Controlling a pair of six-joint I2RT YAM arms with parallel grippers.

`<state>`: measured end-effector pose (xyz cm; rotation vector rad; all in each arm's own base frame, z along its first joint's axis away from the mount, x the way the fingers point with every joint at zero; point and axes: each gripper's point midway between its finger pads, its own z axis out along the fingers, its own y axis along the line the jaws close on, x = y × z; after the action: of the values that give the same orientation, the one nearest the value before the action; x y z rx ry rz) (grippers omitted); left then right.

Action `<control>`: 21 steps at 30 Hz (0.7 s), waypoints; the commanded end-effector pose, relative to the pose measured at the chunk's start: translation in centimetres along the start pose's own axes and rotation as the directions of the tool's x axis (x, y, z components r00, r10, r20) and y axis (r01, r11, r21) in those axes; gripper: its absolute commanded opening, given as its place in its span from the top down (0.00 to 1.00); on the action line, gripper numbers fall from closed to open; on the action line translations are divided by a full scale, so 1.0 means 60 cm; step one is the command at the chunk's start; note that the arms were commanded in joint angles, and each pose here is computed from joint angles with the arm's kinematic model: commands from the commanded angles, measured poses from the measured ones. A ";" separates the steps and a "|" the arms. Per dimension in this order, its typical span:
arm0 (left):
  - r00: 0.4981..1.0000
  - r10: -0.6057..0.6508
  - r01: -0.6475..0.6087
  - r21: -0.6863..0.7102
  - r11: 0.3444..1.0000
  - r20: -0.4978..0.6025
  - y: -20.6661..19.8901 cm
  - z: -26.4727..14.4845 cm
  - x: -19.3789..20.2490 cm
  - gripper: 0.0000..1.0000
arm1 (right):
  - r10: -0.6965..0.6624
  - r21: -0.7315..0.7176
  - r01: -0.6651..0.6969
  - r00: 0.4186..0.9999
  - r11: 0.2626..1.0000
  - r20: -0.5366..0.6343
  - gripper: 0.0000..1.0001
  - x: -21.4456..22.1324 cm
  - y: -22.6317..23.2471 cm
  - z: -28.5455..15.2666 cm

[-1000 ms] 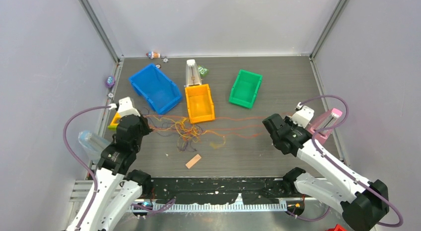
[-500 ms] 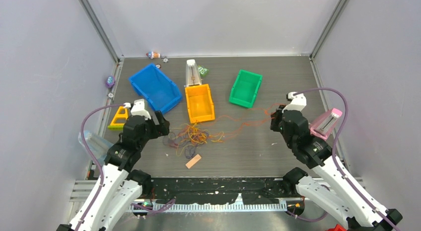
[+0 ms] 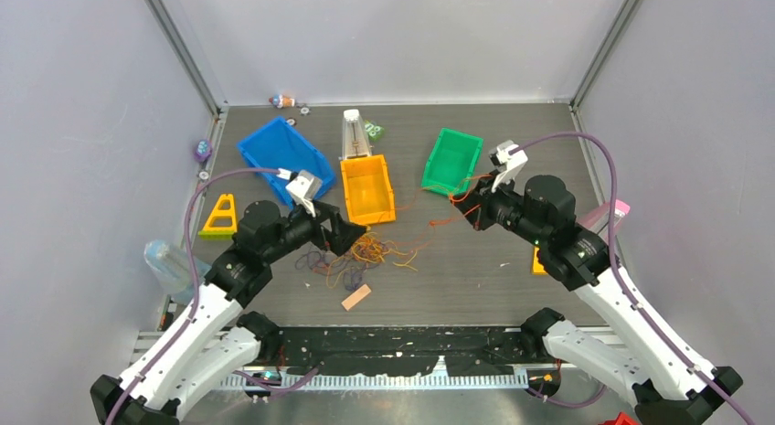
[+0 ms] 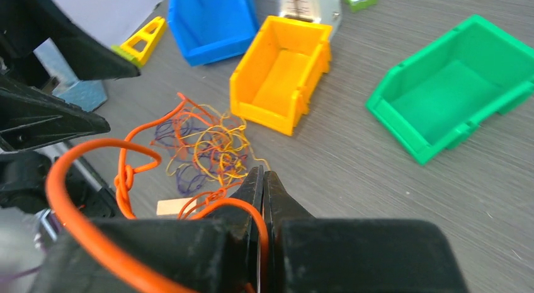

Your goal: Untangle the cables

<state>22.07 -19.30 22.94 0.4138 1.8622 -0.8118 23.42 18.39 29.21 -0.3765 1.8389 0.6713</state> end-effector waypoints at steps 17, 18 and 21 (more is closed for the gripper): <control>0.976 0.122 -0.179 0.343 0.922 0.181 -0.176 0.162 -0.119 0.21 | -0.096 -0.297 0.092 0.995 0.950 0.000 0.95 -0.014 0.085 -0.007; 0.977 0.118 -0.175 0.347 0.921 0.179 -0.177 0.170 -0.119 0.25 | -0.097 -0.294 0.089 0.995 0.952 -0.010 0.95 -0.008 0.083 -0.007; 0.978 0.088 -0.153 0.367 0.918 0.187 -0.183 0.186 -0.123 0.75 | -0.093 -0.257 0.084 0.995 0.963 -0.024 0.60 0.007 0.069 -0.007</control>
<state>25.02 -33.00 26.43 0.7119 1.6532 -1.0443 20.93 21.86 28.66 -0.6351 1.8206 0.8654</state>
